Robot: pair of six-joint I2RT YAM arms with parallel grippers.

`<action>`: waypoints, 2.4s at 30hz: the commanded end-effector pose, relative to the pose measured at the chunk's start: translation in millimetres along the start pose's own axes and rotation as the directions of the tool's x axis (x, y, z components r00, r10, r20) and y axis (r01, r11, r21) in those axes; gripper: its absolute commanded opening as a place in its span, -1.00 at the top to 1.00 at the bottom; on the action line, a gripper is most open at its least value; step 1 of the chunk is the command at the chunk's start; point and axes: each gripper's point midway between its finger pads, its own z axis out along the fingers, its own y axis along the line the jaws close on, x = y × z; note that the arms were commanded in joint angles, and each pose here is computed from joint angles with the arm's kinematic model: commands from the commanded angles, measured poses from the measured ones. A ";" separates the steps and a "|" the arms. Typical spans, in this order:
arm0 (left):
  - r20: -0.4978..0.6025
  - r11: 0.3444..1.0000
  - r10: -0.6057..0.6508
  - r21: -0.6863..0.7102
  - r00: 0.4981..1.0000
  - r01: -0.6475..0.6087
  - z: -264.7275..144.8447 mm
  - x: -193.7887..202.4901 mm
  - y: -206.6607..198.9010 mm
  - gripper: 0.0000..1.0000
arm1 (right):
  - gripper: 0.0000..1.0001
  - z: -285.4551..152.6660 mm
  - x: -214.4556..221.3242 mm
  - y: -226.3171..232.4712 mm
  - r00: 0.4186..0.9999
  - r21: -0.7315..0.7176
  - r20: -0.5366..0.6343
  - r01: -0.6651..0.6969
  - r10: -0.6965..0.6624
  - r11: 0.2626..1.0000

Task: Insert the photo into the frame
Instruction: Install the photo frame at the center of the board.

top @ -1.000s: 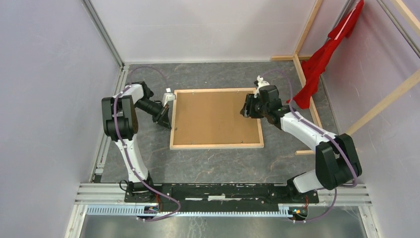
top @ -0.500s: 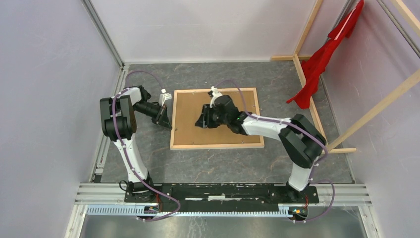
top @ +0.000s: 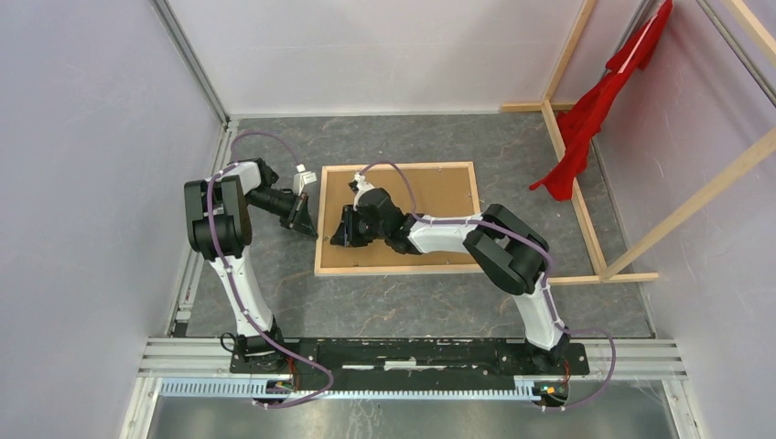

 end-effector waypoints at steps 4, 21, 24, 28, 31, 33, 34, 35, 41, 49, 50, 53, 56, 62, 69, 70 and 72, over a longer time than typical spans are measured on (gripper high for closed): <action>-0.010 0.997 0.055 -0.055 0.998 -0.055 5.8 -0.2 16.4 0.77 | 0.17 15.0 -17.1 14.7 0.998 -0.025 0.066 0.012 -0.011 1.000; -0.019 0.996 0.055 -0.065 0.998 -0.057 6.7 2.7 18.4 0.79 | 0.66 35.9 -10.1 5.2 0.998 -0.007 0.058 -0.014 0.015 1.000; -0.019 0.996 0.055 -0.066 0.998 -0.056 6.4 3.0 18.8 0.79 | 0.84 38.7 -10.9 4.4 0.998 -0.006 0.056 -0.015 0.015 1.000; -0.021 0.996 0.056 -0.067 0.998 -0.057 6.5 2.8 19.0 0.79 | 0.95 41.3 -9.4 0.8 0.998 0.006 0.053 -0.017 0.017 1.000; -0.019 0.996 0.057 -0.069 0.998 -0.059 6.0 1.9 19.5 0.79 | 0.95 42.9 -7.8 -0.8 0.999 0.012 0.050 -0.017 0.017 1.000; -0.019 0.996 0.057 -0.068 0.998 -0.058 6.0 2.0 19.4 0.80 | 0.95 44.6 -7.5 -2.5 0.999 0.018 0.048 -0.018 0.017 1.000; -0.019 0.996 0.056 -0.068 0.998 -0.058 5.8 2.0 19.4 0.80 | 0.96 45.3 -6.2 -3.9 0.999 0.022 0.042 -0.018 0.017 1.000; -0.019 0.996 0.058 -0.069 0.998 -0.059 5.9 1.8 19.5 0.80 | 0.96 45.9 -5.9 -4.6 0.999 0.025 0.040 -0.018 0.017 1.000; -0.020 0.996 0.060 -0.070 0.998 -0.061 5.9 1.6 19.6 0.80 | 0.98 44.6 -3.4 -8.3 0.999 0.040 0.034 -0.014 0.012 0.999; -0.021 0.996 0.060 -0.071 0.998 -0.061 5.5 2.1 19.6 0.80 | 0.98 46.3 -3.7 -11.3 0.999 0.052 0.037 -0.010 0.008 0.999; -0.021 0.996 0.061 -0.070 0.998 -0.062 5.7 1.8 19.3 0.80 | 0.99 46.7 -3.4 -11.5 0.999 0.053 0.037 -0.010 0.008 0.999; -0.020 0.996 0.062 -0.070 0.998 -0.063 5.5 1.8 19.5 0.81 | 0.99 48.1 -3.1 -15.5 0.999 0.063 0.037 -0.008 0.006 0.998; -0.019 0.996 0.062 -0.068 0.998 -0.063 5.7 2.0 18.6 0.80 | 0.99 49.7 -3.8 -17.5 0.999 0.065 0.038 -0.011 0.009 0.998; -0.025 0.995 0.070 -0.064 0.997 -0.072 4.2 2.6 16.8 0.80 | 0.99 52.3 -5.7 -21.1 0.999 0.070 0.042 -0.016 0.013 0.997; -0.029 0.996 0.069 -0.062 0.997 -0.071 5.5 3.7 18.0 0.80 | 1.00 54.1 -3.4 -23.8 0.999 0.078 0.036 -0.017 0.014 0.997; -0.029 0.996 0.068 -0.062 0.997 -0.070 5.4 3.9 18.4 0.80 | 1.00 53.9 -4.2 -24.6 0.999 0.079 0.038 -0.015 0.012 0.997; -0.032 0.996 0.068 -0.061 0.997 -0.070 6.1 4.7 18.6 0.80 | 1.00 54.0 -5.7 -26.4 0.999 0.083 0.040 -0.018 0.015 0.996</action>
